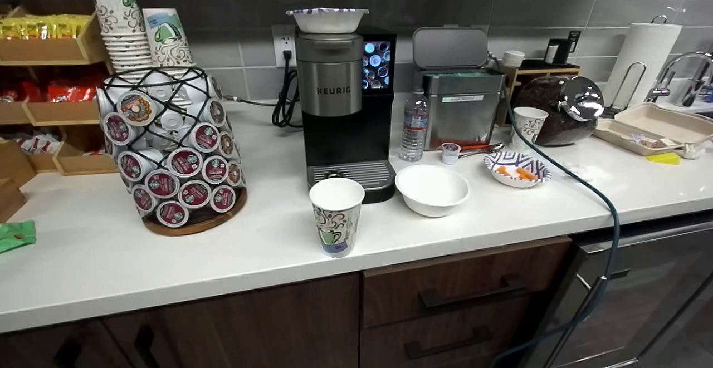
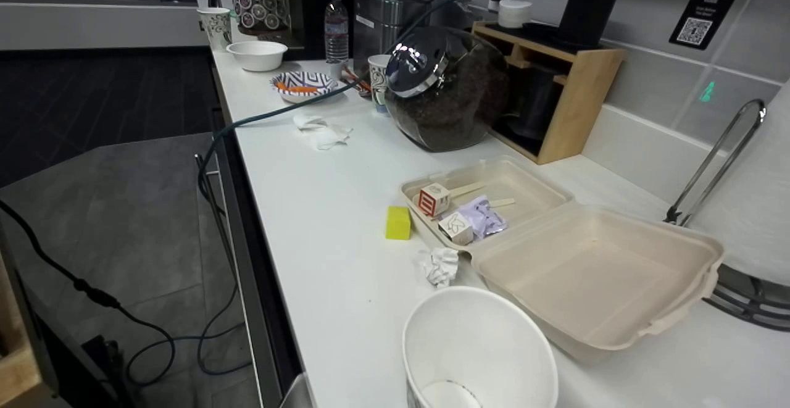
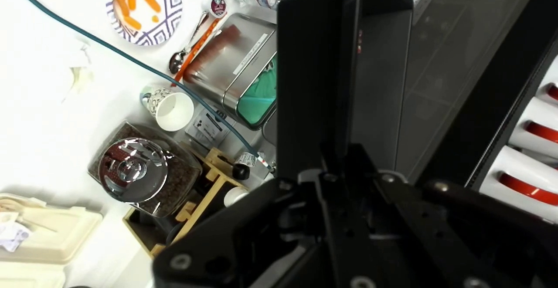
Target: Remove the black tray from the cabinet and put it on the counter
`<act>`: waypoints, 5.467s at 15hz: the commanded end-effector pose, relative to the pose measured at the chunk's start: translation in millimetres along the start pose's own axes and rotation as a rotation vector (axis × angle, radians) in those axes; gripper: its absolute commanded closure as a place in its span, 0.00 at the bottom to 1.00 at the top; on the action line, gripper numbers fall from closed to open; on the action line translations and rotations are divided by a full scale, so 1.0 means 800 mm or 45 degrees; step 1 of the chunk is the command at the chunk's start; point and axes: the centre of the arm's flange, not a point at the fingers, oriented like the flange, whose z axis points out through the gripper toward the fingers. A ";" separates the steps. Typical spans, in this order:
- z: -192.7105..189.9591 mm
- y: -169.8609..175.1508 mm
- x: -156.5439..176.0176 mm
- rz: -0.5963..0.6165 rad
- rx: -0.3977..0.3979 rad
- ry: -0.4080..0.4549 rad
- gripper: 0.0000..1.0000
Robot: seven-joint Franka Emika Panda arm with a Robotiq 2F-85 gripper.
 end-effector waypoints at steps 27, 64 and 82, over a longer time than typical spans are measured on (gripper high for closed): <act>0.227 0.289 -0.031 0.587 -0.419 0.246 0.97; 0.419 0.455 -0.003 1.138 -0.306 0.760 0.97; 0.474 0.470 0.011 1.047 -0.407 0.653 0.60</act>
